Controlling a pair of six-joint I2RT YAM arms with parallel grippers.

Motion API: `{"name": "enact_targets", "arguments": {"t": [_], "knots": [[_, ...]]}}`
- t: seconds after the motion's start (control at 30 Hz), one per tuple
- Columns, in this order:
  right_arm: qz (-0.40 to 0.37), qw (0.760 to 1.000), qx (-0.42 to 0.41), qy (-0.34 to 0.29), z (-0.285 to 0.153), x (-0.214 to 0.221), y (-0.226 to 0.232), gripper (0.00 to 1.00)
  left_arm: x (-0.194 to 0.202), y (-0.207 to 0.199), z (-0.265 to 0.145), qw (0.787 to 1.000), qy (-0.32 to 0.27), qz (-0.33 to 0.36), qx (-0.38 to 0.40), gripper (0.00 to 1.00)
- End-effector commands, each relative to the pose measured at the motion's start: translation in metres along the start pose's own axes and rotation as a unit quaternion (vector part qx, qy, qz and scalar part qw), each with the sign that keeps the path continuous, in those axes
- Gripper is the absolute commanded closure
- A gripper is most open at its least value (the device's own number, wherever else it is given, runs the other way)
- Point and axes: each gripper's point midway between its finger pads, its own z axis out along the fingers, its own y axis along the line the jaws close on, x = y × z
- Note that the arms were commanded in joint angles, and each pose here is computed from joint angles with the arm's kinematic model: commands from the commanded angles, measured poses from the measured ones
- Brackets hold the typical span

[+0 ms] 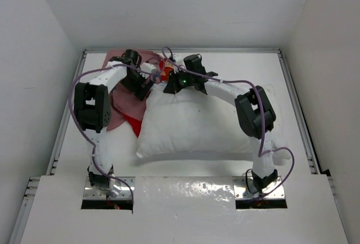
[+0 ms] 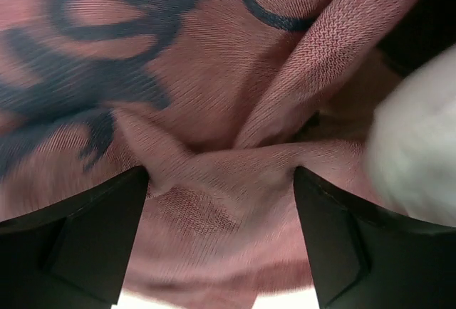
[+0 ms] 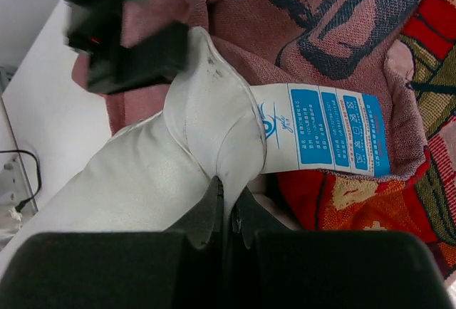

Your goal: Put the pillow into the pillowcase

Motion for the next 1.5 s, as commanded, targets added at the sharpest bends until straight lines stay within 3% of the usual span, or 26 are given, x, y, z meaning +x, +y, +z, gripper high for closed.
{"name": "enact_targets", "arguments": {"t": [0.0, 0.07, 0.1, 0.13, 0.17, 0.27, 0.37, 0.47, 0.73, 0.83, 0.93, 0.97, 1.0, 1.1, 1.17, 1.23, 1.37, 1.47], "knots": [[-0.004, 0.999, 0.024, 0.037, -0.010, 0.020, -0.006, 1.00, 0.004, -0.004, 0.026, 1.000, 0.009, 0.023, 0.012, 0.19], [0.011, 0.999, 0.025, 0.046, -0.005, 0.028, -0.009, 1.00, 0.007, -0.007, 0.035, 0.999, 0.011, 0.021, 0.022, 0.30], [0.024, 0.998, 0.029, 0.055, 0.000, 0.038, -0.015, 1.00, 0.009, -0.007, 0.036, 0.999, 0.013, 0.019, 0.027, 0.70], [0.040, 0.997, 0.030, 0.061, 0.003, 0.043, -0.016, 1.00, 0.001, -0.006, 0.030, 0.999, 0.000, 0.018, 0.031, 0.99], [0.046, 0.996, 0.032, 0.069, 0.005, 0.049, -0.017, 1.00, 0.000, -0.010, 0.022, 0.999, -0.001, 0.016, 0.042, 1.00], [0.048, 0.992, 0.042, 0.105, 0.007, 0.074, -0.021, 1.00, -0.035, -0.005, -0.040, 0.995, -0.084, 0.025, 0.037, 1.00], [0.035, 0.988, 0.065, 0.139, -0.003, 0.096, -0.028, 1.00, -0.063, -0.005, -0.136, 0.980, -0.183, 0.076, -0.023, 1.00], [0.018, 0.983, 0.079, 0.163, -0.015, 0.109, -0.032, 1.00, -0.049, -0.021, -0.172, 0.975, -0.192, 0.109, -0.025, 1.00], [0.036, 0.984, 0.132, 0.116, -0.015, 0.081, -0.051, 1.00, 0.075, -0.097, -0.159, 0.976, -0.063, 0.185, 0.096, 1.00], [0.055, 0.985, 0.148, 0.072, -0.013, 0.064, -0.057, 1.00, 0.114, -0.097, -0.155, 0.971, -0.011, 0.224, 0.083, 0.96], [0.051, 0.986, 0.153, 0.034, -0.012, 0.048, -0.059, 1.00, 0.147, -0.086, -0.139, 0.964, 0.050, 0.254, 0.056, 0.79], [0.041, 0.989, 0.144, 0.023, -0.011, 0.042, -0.056, 1.00, 0.147, -0.083, -0.133, 0.965, 0.057, 0.251, 0.056, 0.64], [0.038, 0.989, 0.139, 0.019, -0.011, 0.039, -0.053, 1.00, 0.139, -0.080, -0.131, 0.970, 0.052, 0.234, 0.050, 0.56], [0.034, 0.993, 0.114, 0.014, -0.009, 0.038, -0.043, 1.00, 0.076, -0.069, -0.119, 0.982, -0.021, 0.179, 0.064, 0.45], [0.038, 0.993, 0.113, 0.020, -0.010, 0.045, -0.043, 1.00, 0.033, -0.062, -0.123, 0.984, -0.063, 0.158, 0.049, 0.44], [0.038, 0.993, 0.110, 0.020, -0.012, 0.045, -0.040, 1.00, 0.010, -0.071, -0.107, 0.979, -0.064, 0.180, 0.071, 0.43], [0.031, 0.994, 0.108, 0.015, -0.017, 0.040, -0.036, 1.00, 0.012, -0.113, -0.072, 0.961, -0.039, 0.228, 0.150, 0.43], [0.022, 0.994, 0.108, 0.008, -0.020, 0.033, -0.034, 1.00, 0.015, -0.120, -0.051, 0.959, -0.023, 0.227, 0.166, 0.44]]}}
